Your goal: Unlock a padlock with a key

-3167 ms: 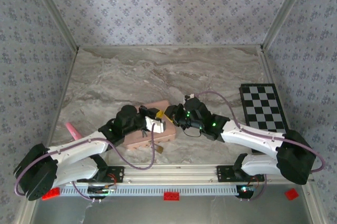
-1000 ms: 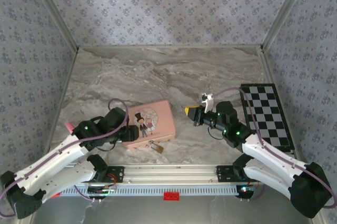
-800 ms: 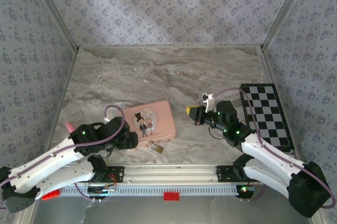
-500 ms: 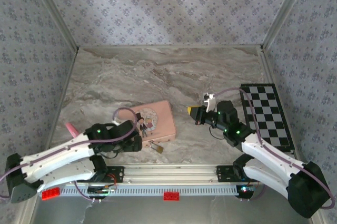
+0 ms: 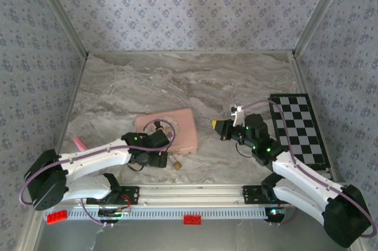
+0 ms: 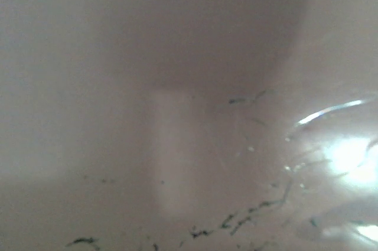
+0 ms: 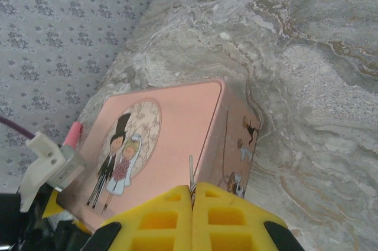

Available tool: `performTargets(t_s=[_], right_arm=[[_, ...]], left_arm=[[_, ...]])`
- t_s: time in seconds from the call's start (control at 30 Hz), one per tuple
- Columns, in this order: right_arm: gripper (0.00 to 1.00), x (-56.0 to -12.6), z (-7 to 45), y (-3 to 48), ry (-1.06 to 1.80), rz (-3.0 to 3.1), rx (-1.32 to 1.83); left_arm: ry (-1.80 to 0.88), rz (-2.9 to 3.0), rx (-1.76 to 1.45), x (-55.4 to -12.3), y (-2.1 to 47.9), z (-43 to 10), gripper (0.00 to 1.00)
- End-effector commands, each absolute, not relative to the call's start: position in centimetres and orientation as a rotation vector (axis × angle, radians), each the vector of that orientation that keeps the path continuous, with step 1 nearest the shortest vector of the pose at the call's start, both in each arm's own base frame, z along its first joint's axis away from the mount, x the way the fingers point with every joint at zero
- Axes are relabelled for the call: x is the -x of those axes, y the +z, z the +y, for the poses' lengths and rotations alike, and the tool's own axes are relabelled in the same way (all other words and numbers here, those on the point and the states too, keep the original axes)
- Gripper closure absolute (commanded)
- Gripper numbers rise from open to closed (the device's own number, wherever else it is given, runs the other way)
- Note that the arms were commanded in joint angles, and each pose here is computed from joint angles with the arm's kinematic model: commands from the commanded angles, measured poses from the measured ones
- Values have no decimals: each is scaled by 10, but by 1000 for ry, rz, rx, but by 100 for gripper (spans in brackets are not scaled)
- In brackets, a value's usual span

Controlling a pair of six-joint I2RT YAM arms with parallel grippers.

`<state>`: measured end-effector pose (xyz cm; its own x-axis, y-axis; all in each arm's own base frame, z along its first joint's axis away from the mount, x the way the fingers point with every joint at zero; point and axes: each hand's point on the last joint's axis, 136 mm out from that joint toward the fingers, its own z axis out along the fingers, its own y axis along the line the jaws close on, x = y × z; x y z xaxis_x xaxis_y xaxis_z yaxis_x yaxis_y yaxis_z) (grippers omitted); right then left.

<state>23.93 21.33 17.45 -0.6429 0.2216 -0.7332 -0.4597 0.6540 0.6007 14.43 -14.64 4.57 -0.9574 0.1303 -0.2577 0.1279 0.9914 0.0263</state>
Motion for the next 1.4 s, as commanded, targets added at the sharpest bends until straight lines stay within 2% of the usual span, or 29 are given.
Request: performTargets(t_s=[0.0,0.2,0.37,0.53,0.73,0.87,1.07,1.23,1.37], right_arm=[[100,-241,208,174,1018,2031,141],[100,-243,207,173,1008,2032,126],[100,-245,206,174,1017,2037,87],[100,-246,205,174,1013,2044,66],[100,-246,204,172,1008,2050,47],[100,-248,208,171,1017,2053,43],[100,-249,220,168,1038,2060,55],[100,-248,227,169,1052,2070,76],[100,-245,229,169,1053,2072,85]], left_arm=[[4,2721,-243,-191,60,-161,2],[-47,2647,-206,-253,62,-166,3],[-142,2610,-237,-303,65,-192,3],[-204,2597,-232,-332,71,-210,3],[-285,2571,-194,-317,79,-206,4],[-462,2519,-127,-290,90,-205,7],[-728,2409,-206,-256,97,-232,11],[-783,2415,-246,-262,84,-251,15],[-783,2428,-282,-276,72,-266,25]])
